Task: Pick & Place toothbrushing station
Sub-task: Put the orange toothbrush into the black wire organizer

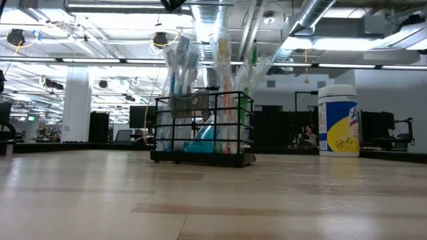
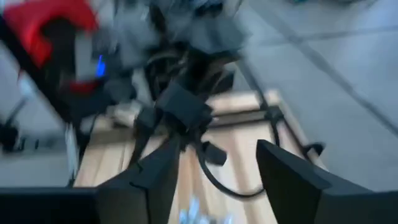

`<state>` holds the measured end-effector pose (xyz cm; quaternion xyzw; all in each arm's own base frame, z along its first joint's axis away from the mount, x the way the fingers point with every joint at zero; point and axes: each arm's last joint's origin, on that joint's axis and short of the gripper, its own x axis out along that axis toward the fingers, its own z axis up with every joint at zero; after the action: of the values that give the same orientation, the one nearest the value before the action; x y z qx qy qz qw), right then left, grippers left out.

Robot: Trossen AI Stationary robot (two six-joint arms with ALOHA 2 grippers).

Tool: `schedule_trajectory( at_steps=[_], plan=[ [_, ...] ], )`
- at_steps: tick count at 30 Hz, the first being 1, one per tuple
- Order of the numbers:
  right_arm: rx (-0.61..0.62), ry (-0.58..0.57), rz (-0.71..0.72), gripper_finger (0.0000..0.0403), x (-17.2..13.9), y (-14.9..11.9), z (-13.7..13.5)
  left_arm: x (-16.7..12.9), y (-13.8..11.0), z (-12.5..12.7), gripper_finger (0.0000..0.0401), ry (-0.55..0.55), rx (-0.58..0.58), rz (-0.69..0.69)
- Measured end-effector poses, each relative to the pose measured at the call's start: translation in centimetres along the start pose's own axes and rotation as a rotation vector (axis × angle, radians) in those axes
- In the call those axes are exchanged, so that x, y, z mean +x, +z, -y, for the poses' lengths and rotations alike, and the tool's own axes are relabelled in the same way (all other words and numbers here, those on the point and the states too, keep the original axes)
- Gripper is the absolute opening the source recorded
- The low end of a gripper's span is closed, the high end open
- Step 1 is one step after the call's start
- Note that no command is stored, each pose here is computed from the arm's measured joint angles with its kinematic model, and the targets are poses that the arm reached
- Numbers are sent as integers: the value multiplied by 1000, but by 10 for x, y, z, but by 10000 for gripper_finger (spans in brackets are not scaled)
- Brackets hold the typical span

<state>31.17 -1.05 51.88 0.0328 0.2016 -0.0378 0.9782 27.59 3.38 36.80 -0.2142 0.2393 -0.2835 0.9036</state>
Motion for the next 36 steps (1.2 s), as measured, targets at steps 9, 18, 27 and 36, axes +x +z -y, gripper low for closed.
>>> schedule_trajectory(
  at_steps=[9, 18, 27, 36],
  plan=[
    [-21, -210, 365, 216, -39, 32, -15, -49, 54, 30, 14, 307, 409, 623],
    [-13, -228, 549, 190, -30, 49, -13, -76, 60, 43, 14, 403, 489, 771],
    [32, -63, 686, 185, -19, 60, -6, -72, 63, 48, 14, 391, 539, 817],
    [57, 18, 690, 177, -7, 61, -5, -72, 65, 48, 14, 368, 534, 844]
  ],
)
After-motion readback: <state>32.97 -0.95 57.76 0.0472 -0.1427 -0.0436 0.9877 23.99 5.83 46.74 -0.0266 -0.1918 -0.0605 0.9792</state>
